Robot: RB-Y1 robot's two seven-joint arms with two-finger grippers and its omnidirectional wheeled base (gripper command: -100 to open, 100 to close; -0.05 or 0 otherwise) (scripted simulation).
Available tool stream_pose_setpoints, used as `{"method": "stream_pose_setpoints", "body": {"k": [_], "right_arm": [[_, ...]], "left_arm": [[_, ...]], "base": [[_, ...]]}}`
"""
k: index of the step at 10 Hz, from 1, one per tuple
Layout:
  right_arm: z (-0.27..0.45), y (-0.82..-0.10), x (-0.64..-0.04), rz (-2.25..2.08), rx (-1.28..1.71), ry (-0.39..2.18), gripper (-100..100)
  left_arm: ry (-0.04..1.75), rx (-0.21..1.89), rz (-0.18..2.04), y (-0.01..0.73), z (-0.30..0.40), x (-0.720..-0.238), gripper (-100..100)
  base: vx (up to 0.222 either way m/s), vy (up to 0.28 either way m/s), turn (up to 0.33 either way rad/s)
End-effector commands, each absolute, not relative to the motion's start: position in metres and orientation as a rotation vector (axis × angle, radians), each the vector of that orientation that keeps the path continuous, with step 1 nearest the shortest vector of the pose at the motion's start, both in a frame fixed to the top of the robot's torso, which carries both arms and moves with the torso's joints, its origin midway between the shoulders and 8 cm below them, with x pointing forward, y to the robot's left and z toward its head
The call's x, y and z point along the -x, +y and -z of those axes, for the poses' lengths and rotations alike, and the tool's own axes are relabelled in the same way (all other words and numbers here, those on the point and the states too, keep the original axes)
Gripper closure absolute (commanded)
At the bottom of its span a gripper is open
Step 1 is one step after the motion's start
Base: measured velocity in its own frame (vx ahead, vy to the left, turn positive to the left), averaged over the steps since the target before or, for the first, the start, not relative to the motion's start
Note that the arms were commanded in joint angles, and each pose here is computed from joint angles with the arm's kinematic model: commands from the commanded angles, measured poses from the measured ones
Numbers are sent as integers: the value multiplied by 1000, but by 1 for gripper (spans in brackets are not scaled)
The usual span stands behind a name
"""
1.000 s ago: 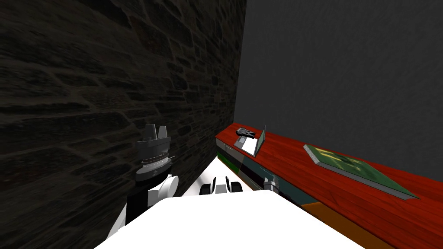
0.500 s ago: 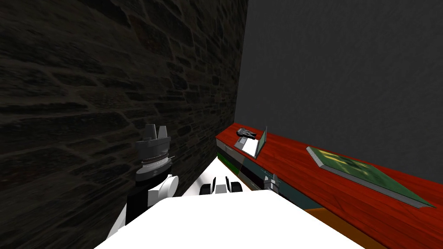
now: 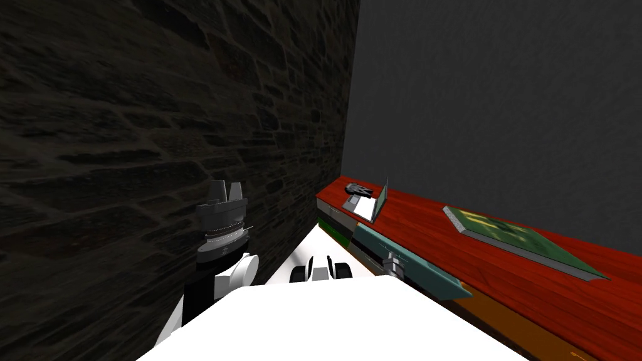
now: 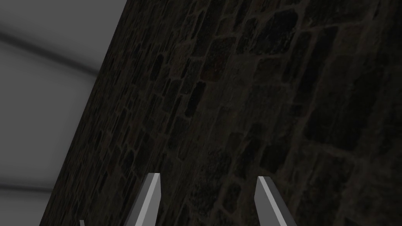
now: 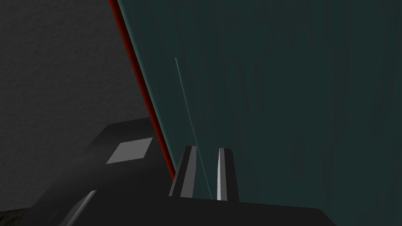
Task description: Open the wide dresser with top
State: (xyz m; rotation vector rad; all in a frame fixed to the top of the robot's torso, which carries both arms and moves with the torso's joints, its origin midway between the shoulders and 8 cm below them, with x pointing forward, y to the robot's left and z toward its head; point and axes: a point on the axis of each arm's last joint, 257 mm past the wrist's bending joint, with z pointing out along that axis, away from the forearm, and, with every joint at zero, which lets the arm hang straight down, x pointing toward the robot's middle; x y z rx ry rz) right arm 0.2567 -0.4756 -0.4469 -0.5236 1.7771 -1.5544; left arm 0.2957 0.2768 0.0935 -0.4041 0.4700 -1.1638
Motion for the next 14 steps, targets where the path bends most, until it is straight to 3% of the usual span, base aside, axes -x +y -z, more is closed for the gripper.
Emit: {"method": "stream_pose_setpoints", "body": {"k": [1, 12, 13, 14], "right_arm": [[442, -483, -264, 1559, 522, 1764, 100], [440, -474, -265, 1533, 548, 1740, 100], [439, -494, -279, 1530, 550, 1764, -100], [440, -494, -279, 1527, 552, 1768, -100]], "left_arm": [[470, 404, 1164, 277, -94, -296, 0], [470, 404, 1164, 277, -94, -296, 0], [470, 404, 1164, 277, -94, -296, 0], [470, 404, 1164, 277, -94, -296, 0]], "base": [[-158, 156, -2], [-119, 120, -36], [-138, 123, 32], [-86, 74, 25]]}}
